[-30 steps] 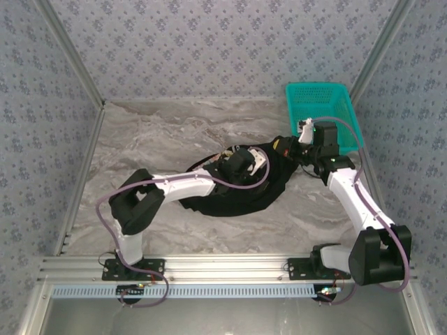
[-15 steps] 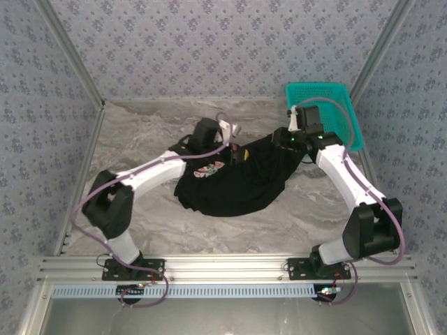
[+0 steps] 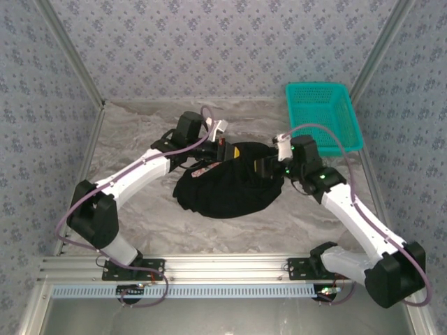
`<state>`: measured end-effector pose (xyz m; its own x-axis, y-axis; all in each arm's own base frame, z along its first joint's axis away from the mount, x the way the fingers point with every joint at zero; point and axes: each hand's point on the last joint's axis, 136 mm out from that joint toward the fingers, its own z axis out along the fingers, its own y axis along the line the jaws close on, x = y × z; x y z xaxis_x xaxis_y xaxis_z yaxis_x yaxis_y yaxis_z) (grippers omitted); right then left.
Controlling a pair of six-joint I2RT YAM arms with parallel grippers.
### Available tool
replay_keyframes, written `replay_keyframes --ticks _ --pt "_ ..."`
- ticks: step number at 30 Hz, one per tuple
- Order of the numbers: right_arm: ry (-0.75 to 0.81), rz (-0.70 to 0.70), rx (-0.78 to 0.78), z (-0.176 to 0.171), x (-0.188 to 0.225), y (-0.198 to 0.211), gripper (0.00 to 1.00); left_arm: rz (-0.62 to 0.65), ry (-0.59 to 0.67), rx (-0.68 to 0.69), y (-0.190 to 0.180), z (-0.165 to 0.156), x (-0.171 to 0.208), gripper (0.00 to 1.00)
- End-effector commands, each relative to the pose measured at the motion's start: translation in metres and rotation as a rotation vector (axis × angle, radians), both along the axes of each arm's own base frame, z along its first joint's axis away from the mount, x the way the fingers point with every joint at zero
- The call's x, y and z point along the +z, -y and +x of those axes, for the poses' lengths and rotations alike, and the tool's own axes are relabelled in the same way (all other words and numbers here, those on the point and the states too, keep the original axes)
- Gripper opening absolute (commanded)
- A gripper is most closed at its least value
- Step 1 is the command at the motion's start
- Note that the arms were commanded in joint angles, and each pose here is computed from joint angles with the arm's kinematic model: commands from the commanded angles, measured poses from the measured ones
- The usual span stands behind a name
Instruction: Fold the inside-out t-shirt
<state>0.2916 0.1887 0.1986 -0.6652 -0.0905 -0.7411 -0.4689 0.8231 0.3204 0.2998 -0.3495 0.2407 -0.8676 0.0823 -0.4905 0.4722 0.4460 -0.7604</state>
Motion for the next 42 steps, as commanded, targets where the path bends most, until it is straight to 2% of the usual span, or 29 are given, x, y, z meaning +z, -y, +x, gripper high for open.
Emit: replay_keyframes --ticks 1,6,10,11,13,14,17,21,25,26,29,34,39,42 --pt "-0.006 -0.049 0.029 0.000 -0.031 -0.012 0.61 -0.029 0.007 -0.041 0.002 -0.008 0.013 0.00" --pt "-0.011 -0.160 -0.072 0.022 -0.068 0.001 0.57 -0.028 0.005 -0.044 0.002 -0.008 0.011 0.00" --pt "0.008 -0.129 -0.065 0.043 -0.075 -0.008 0.59 -0.029 0.008 -0.052 0.002 -0.011 0.012 0.00" --pt "0.008 -0.110 -0.045 0.047 -0.075 -0.014 0.53 -0.027 0.012 -0.054 0.001 -0.011 0.012 0.00" --pt "-0.029 -0.064 -0.019 0.049 -0.073 -0.017 0.26 0.004 0.030 -0.034 -0.004 -0.008 0.009 0.00" --pt "-0.052 -0.019 0.005 0.045 -0.068 -0.016 0.15 0.037 0.041 -0.006 -0.011 -0.004 0.004 0.00" --pt "-0.085 0.202 0.081 0.021 -0.035 -0.008 0.00 0.158 0.055 0.122 -0.040 0.013 -0.019 0.00" --pt "-0.103 0.511 0.188 -0.007 0.007 -0.005 0.00 0.352 0.083 0.286 -0.080 0.033 -0.055 0.00" --pt "-0.117 0.643 0.276 -0.014 0.029 -0.014 0.00 0.389 0.113 0.312 -0.086 0.038 -0.068 0.14" --pt "-0.119 0.674 0.281 -0.011 0.034 -0.014 0.00 0.381 0.123 0.303 -0.084 0.038 -0.066 0.22" --pt "-0.127 0.739 0.283 -0.003 0.039 -0.013 0.00 0.373 0.192 0.272 -0.076 0.031 -0.055 0.41" --pt "-0.142 0.834 0.296 0.009 0.044 -0.013 0.00 0.374 0.366 0.162 -0.052 0.005 -0.040 0.62" --pt "-0.158 0.846 0.233 0.022 0.035 -0.007 0.00 0.461 0.359 0.160 -0.045 0.000 -0.057 0.72" --pt "-0.171 0.805 0.192 0.025 0.029 -0.005 0.00 0.465 0.324 0.146 -0.039 -0.001 -0.072 0.76"
